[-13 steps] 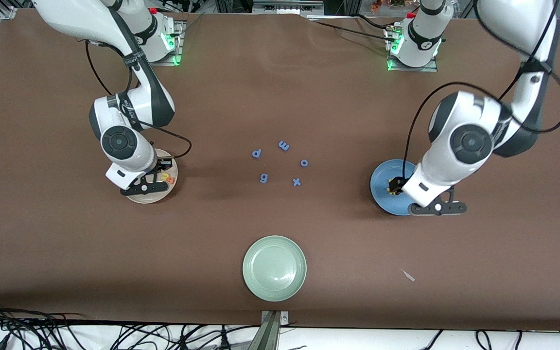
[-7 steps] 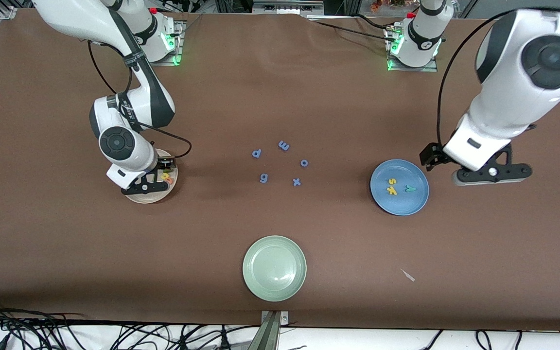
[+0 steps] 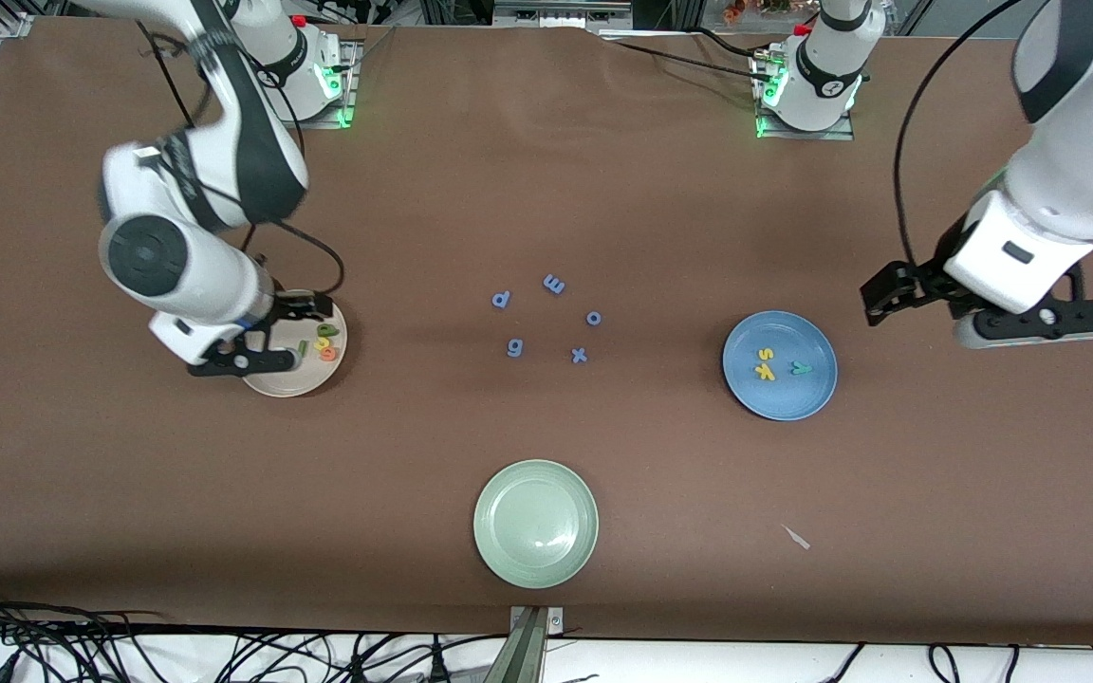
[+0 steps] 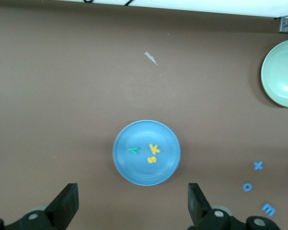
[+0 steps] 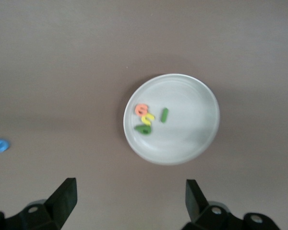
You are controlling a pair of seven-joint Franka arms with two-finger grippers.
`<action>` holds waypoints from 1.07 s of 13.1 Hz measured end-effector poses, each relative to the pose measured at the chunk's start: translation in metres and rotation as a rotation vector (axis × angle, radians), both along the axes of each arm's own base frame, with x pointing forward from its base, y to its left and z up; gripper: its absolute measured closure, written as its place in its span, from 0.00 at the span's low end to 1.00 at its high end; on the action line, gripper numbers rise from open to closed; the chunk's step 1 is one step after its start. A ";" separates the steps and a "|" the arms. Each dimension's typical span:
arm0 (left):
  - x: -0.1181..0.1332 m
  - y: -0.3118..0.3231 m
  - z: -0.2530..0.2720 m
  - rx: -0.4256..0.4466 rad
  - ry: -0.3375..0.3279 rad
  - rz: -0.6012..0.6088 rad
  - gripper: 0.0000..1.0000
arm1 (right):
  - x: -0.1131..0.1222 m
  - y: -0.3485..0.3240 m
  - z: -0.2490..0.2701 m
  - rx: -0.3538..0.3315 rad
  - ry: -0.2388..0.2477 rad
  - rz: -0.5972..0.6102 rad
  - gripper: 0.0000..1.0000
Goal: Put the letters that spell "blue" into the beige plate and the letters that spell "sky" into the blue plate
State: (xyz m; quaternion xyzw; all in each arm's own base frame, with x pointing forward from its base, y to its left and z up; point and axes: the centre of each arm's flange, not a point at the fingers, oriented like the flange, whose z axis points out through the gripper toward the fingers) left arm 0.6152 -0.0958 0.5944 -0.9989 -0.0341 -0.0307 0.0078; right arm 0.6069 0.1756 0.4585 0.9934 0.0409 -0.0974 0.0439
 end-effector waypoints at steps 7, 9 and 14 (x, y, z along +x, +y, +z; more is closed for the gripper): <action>-0.051 0.038 0.002 0.036 0.011 -0.014 0.00 | -0.024 -0.107 0.136 0.041 -0.066 -0.050 0.00; -0.055 0.034 0.004 0.038 0.008 -0.021 0.00 | -0.029 -0.118 0.142 0.051 -0.060 -0.052 0.00; -0.054 0.038 0.002 0.038 0.013 -0.015 0.00 | -0.031 -0.103 0.140 0.056 -0.053 -0.025 0.00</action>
